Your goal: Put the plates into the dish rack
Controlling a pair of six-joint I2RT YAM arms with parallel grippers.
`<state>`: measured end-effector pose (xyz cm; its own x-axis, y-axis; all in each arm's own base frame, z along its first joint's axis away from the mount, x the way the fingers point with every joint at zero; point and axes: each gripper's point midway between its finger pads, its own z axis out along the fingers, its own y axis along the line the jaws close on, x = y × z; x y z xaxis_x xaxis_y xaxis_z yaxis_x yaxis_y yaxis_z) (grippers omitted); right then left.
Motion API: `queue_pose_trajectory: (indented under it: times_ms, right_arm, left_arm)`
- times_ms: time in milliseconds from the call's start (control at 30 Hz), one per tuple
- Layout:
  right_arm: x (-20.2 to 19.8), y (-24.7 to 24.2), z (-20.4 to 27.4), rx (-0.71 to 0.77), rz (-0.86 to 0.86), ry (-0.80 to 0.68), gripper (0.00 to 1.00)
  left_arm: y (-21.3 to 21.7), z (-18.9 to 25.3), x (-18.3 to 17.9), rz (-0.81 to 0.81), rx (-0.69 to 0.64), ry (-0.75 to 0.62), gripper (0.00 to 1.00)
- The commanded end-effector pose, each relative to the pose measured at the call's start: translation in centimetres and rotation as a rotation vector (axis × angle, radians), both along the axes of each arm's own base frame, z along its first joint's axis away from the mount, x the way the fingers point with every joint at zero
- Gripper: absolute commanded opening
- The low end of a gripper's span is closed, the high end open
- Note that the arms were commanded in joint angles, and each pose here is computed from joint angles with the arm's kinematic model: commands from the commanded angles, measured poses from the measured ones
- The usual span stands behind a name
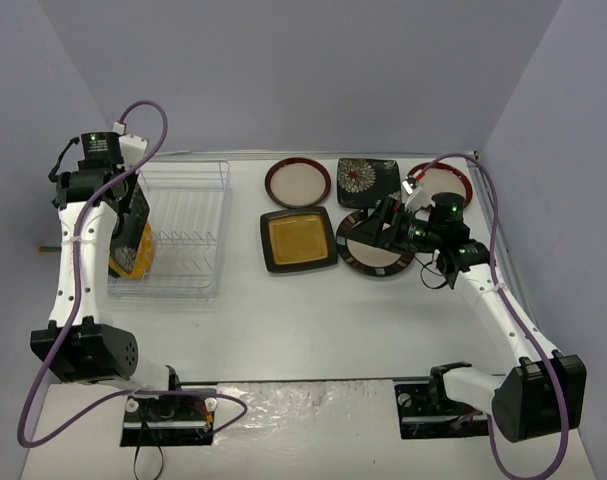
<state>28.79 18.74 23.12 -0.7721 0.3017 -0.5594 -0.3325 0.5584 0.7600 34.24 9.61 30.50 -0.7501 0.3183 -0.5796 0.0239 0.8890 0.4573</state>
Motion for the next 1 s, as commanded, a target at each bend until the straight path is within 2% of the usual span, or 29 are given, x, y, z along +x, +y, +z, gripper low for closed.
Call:
queue_pose_trajectory:
  times_ms: [0,400,700,967]
  right_arm:
    - [0.7,0.7,1.2,0.002,0.037,-0.068,1.0]
    - [1.4,0.7,0.0,-0.019,0.035,-0.05,1.0]
    - [1.4,0.3,-0.3,-0.024,0.019,-0.046,1.0]
    - [1.2,0.0,-0.3,-0.025,0.006,-0.048,1.0]
  left_arm:
    - [1.7,5.1,3.3,0.002,0.072,-0.22,0.0]
    - [3.1,-0.2,5.6,0.036,0.053,-0.162,0.0]
    - [2.1,-3.8,5.9,0.03,-0.018,-0.124,0.0]
    - [2.2,-5.2,5.6,0.07,-0.045,-0.118,0.0]
